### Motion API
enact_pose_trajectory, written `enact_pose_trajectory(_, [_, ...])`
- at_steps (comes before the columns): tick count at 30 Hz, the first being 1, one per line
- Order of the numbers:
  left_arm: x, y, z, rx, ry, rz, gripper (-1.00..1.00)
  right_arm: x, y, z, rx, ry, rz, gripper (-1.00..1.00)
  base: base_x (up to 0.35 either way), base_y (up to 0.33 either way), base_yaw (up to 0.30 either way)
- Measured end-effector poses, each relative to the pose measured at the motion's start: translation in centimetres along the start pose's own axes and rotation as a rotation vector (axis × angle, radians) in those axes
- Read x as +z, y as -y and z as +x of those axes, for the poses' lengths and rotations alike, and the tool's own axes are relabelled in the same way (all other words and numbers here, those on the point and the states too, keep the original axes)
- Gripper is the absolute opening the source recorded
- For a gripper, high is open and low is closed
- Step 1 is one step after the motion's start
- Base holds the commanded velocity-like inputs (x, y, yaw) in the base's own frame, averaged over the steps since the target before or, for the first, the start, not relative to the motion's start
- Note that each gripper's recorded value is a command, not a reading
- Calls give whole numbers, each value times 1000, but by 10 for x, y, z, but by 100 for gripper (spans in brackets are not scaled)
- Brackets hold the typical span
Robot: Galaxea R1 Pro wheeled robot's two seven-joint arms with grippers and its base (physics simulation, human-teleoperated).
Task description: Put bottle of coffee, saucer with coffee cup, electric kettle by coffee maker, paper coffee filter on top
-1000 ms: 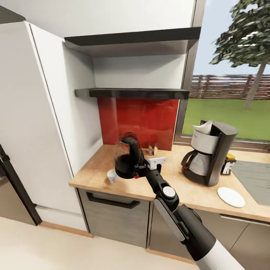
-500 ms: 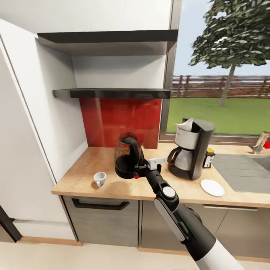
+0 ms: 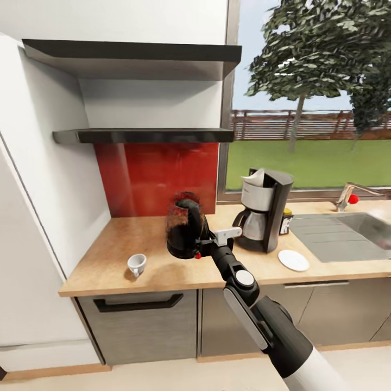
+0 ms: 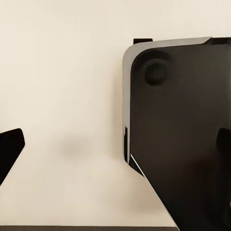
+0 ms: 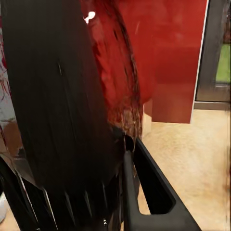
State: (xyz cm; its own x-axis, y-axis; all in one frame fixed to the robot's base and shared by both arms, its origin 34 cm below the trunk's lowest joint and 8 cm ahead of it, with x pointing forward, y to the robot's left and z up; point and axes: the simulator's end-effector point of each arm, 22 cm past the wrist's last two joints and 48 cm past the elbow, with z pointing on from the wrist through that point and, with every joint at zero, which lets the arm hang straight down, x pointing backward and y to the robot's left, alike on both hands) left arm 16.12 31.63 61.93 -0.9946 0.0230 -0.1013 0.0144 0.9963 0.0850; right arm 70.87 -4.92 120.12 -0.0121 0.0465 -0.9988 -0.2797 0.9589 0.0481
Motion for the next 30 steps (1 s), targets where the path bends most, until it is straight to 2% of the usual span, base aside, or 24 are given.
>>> enact_pose_trajectory(6, [0, 0, -1, 1, 0, 0, 100, 2, 3, 10, -2, -19, 8, -100, 0, 5, -235])
enact_pose_trajectory(11, [0, 0, -1, 1, 1, 0, 100, 7, 9, 22, 14, -1, 27, -100, 0, 0, -29])
enact_pose_trajectory(15, [0, 0, 0, 1, 0, 0, 100, 12, 23, 37, 36, 11, 63, -100, 0, 0, -3])
enact_pose_trajectory(18, [0, -1, -1, 3, 0, 0, 100, 16, 23, 63, 51, -34, 77, -100, 0, 0, 0])
enact_pose_trajectory(22, [0, -2, -1, 5, 2, -2, 100, 18, 19, 77, 60, -62, 86, -100, 0, 0, 0])
enact_pose_trajectory(27, [0, -5, -1, 6, 2, -4, 100, 13, 59, 94, 57, -87, 234, -100, 0, 0, 0])
enact_pose_trajectory(30, [0, -4, 0, 5, 1, -3, 100, 12, 66, 95, 60, -69, 260, -100, 0, 0, 0])
